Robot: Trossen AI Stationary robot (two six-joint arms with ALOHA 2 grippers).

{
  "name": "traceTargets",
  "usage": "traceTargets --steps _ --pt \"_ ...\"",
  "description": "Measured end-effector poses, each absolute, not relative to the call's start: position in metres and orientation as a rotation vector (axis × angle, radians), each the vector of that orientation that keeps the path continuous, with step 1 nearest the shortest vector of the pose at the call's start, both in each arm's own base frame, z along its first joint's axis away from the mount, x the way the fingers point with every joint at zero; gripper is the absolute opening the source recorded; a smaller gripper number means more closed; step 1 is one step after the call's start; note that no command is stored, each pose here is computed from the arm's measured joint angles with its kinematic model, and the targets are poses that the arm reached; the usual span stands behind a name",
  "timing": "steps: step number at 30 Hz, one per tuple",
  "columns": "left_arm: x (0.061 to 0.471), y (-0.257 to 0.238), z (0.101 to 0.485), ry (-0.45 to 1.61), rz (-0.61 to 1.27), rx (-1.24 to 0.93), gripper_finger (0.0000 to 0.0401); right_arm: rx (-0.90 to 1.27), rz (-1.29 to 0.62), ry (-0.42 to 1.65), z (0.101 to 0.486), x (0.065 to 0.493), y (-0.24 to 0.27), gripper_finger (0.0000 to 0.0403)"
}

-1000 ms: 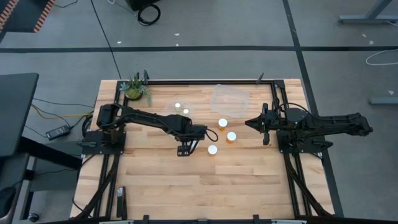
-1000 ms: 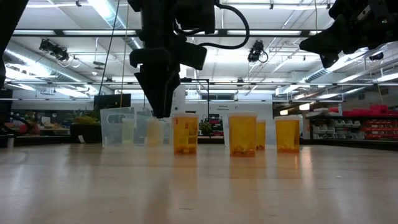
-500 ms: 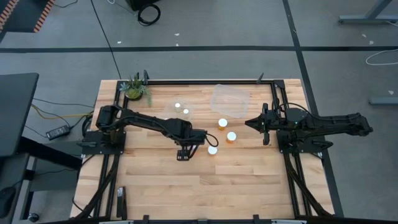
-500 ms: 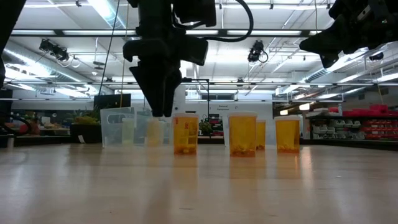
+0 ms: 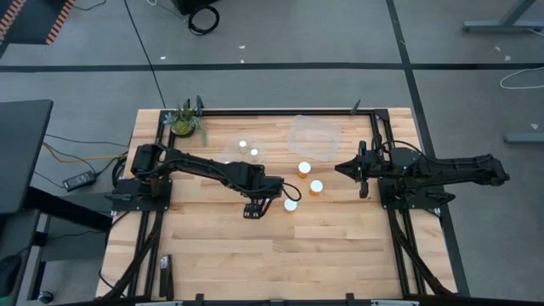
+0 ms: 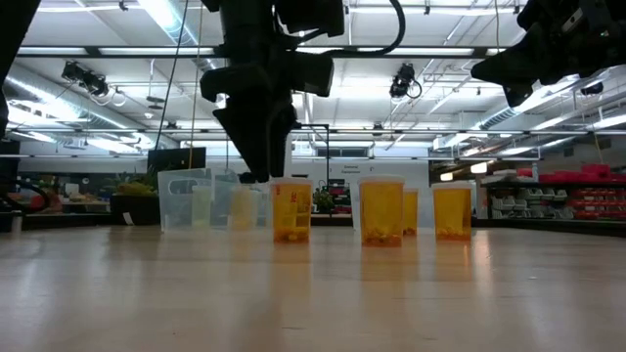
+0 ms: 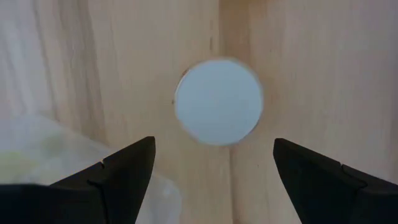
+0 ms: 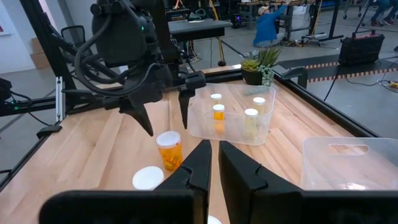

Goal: Pick and place medicine bottles into bin by pill shape (circle, oval)
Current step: Put the large orange pill bottle into the right transparent bin

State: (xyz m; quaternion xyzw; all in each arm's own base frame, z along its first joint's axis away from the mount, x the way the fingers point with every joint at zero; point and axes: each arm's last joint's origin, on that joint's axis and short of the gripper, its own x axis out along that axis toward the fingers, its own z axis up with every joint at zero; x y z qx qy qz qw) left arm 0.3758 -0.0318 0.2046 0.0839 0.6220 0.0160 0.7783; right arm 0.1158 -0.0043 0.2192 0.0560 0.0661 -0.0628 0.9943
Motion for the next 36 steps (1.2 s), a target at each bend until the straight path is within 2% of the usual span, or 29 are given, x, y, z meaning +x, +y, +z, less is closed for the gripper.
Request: traceTargets --steps 3,7,17,25,29,36 --pt "0.372 -0.03 0.209 1.391 0.074 0.213 0.0328 0.112 -0.125 0.132 0.219 0.116 -0.004 0.0037" --pt "0.368 -0.029 0.227 1.341 0.098 0.235 0.0304 0.112 -0.126 0.133 0.219 0.116 -0.004 0.0037" --pt "0.359 -0.025 0.278 0.95 0.096 0.407 0.0231 0.112 -0.125 0.132 0.219 0.116 -0.004 0.0037" --pt "0.346 -0.023 0.296 0.802 0.049 0.537 0.0177 0.112 -0.125 0.132 0.219 0.116 -0.004 0.0037" --pt "0.326 -0.025 0.292 0.744 0.017 0.507 0.0151 0.112 -0.125 0.133 0.219 0.116 -0.004 0.0037" --pt "0.28 -0.027 0.255 0.625 0.037 0.43 0.0111 0.112 -0.125 0.132 0.219 0.116 -0.004 0.0037"
